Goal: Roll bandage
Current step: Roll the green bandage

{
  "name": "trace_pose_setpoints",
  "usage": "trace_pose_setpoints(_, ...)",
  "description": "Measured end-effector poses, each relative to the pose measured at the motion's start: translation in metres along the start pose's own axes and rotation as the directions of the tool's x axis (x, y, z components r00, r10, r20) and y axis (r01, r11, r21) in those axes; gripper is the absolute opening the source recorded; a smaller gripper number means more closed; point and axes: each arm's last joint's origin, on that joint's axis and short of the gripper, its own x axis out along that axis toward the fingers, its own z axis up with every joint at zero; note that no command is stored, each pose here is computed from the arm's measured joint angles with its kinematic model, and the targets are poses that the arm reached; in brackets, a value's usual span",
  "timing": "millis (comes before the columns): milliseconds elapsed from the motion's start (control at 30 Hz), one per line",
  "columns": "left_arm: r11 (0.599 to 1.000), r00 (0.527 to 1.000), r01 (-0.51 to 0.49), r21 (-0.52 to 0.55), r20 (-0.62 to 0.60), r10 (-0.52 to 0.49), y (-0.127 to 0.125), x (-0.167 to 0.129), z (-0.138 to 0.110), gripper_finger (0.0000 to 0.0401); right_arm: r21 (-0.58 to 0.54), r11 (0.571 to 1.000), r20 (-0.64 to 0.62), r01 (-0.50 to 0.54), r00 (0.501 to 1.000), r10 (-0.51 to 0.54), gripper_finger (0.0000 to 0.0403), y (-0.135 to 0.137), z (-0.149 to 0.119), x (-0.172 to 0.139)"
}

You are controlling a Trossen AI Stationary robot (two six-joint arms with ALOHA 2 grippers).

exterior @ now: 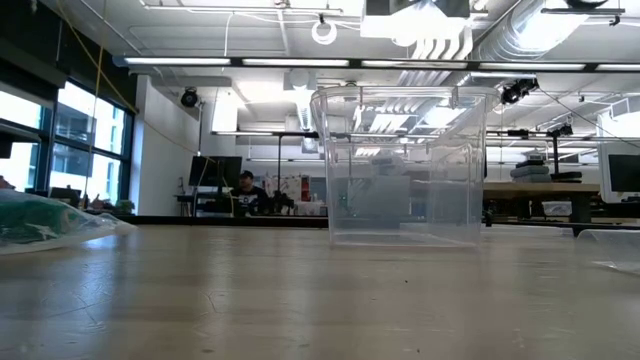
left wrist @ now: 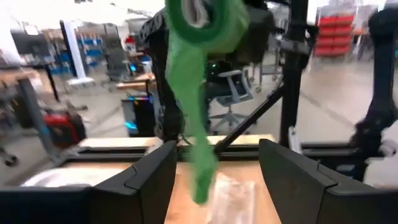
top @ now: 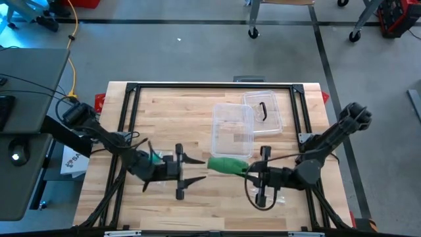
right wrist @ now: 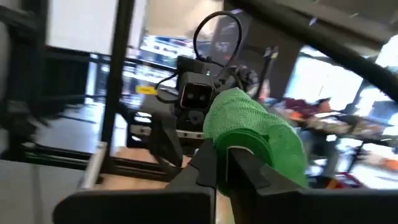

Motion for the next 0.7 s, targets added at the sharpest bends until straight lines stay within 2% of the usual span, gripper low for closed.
trace_pose_setpoints(133, 0.997, 0.999, -0.040, 0.066, 0.028, 0.038, 0.001, 0.004, 0.000, 0.0216, 0.052, 0.997, 0.012, -0.061, 0.998, 0.060, 0.0004, -0.008, 0.000, 0.004)
trace_pose_setpoints(333, 0.994, 0.990, -0.109, 0.027, 0.094, 0.106, 0.016, 0.032, -0.014, 0.0216, 0.079, 0.990, 0.039, -0.119, 0.993, 0.116, 0.0008, -0.012, -0.001, 0.010)
trace_pose_setpoints(467, 0.999, 0.988, -0.022, 0.030, 0.156, 0.017, 0.025, 0.052, -0.028, 0.0216, 0.092, 0.987, 0.046, -0.133, 0.991, 0.129, 0.0008, -0.012, 0.000, 0.010)
trace_pose_setpoints(600, 1.000, 0.978, 0.000, 0.027, 0.210, -0.005, 0.032, 0.064, -0.038, 0.0212, 0.094, 0.986, 0.047, -0.135, 0.990, 0.131, 0.0008, -0.012, 0.000, 0.010)
trace_pose_setpoints(700, 1.000, 0.973, 0.009, 0.027, 0.232, -0.015, 0.033, 0.068, -0.044, 0.0189, 0.105, 0.985, 0.048, -0.135, 0.990, 0.131, 0.0009, -0.012, 0.000, 0.010)
